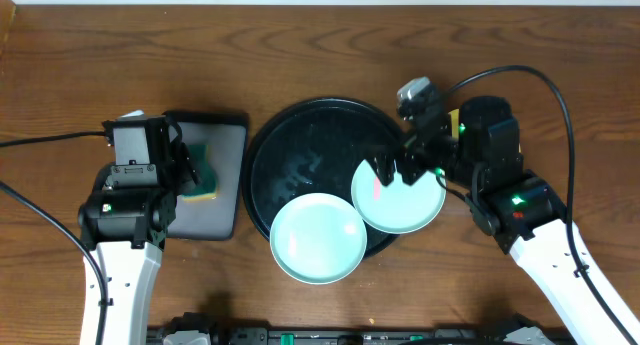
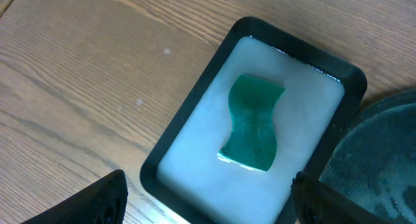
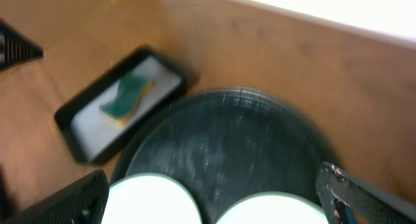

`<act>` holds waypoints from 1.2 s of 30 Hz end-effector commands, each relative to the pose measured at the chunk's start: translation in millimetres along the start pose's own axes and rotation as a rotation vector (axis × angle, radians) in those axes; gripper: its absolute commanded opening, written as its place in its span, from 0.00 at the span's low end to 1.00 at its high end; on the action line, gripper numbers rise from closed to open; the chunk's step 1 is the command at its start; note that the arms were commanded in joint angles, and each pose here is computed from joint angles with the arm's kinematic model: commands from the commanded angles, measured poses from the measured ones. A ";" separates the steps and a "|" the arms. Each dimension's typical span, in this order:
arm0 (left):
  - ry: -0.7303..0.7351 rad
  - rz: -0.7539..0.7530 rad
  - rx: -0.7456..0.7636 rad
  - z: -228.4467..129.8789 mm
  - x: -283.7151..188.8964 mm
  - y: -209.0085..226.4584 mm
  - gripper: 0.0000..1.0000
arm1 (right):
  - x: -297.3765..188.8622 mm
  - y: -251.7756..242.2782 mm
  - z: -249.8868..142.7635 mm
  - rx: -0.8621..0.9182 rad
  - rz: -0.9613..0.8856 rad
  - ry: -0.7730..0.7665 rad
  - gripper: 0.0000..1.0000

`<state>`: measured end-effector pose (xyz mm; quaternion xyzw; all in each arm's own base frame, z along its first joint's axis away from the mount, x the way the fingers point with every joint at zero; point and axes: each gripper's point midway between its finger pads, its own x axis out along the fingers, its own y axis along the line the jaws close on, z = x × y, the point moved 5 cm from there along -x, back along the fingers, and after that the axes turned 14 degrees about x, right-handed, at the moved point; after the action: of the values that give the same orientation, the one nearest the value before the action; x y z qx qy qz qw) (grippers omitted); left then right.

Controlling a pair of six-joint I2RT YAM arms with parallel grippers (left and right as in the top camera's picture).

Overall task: Clean dirty plates on tray and stack at the side
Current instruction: 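Grasp the upper blue plate's rim and drag it up-left on the tray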

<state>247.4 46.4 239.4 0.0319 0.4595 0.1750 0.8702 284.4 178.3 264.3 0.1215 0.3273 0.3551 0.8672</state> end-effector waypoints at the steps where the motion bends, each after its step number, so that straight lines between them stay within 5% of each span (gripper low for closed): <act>1: -0.017 0.014 -0.009 5.6 -4.2 3.4 0.81 | -2.5 4.0 -8.4 0.028 0.015 0.056 0.99; 2: -0.017 0.014 -0.009 5.6 -4.2 3.4 0.81 | -2.9 1.1 -11.1 0.036 -0.002 0.068 0.95; 5: -0.016 0.014 -0.009 5.6 -4.0 3.3 0.81 | -5.1 -15.4 -17.3 0.060 -0.123 0.086 0.47; 8: -0.016 0.014 -0.009 5.6 -4.0 3.3 0.81 | -11.3 -41.2 -19.5 0.153 -0.315 0.065 0.24; 10: -0.016 0.014 -0.009 5.6 -4.0 3.3 0.81 | -18.6 -58.4 -24.9 0.276 -0.452 0.049 0.26; 13: -0.016 0.014 -0.009 5.6 -4.0 3.3 0.81 | -29.5 -73.7 -46.4 0.362 -0.598 0.117 0.47; 16: -0.016 0.014 -0.009 5.6 -4.0 3.3 0.81 | -40.9 -85.6 -68.9 0.404 -0.721 0.211 0.51; 30: -0.016 0.014 -0.009 5.5 -3.9 3.3 0.81 | -34.8 -118.9 -101.2 0.493 -0.884 0.326 0.48; 36: -0.016 0.014 -0.009 5.6 -4.0 3.3 0.81 | -19.2 -131.7 -118.4 0.505 -0.918 0.420 0.36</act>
<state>247.6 46.4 239.5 0.0319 0.4592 0.1751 0.8703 267.6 75.1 140.2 0.1040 0.5724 -0.1061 0.8064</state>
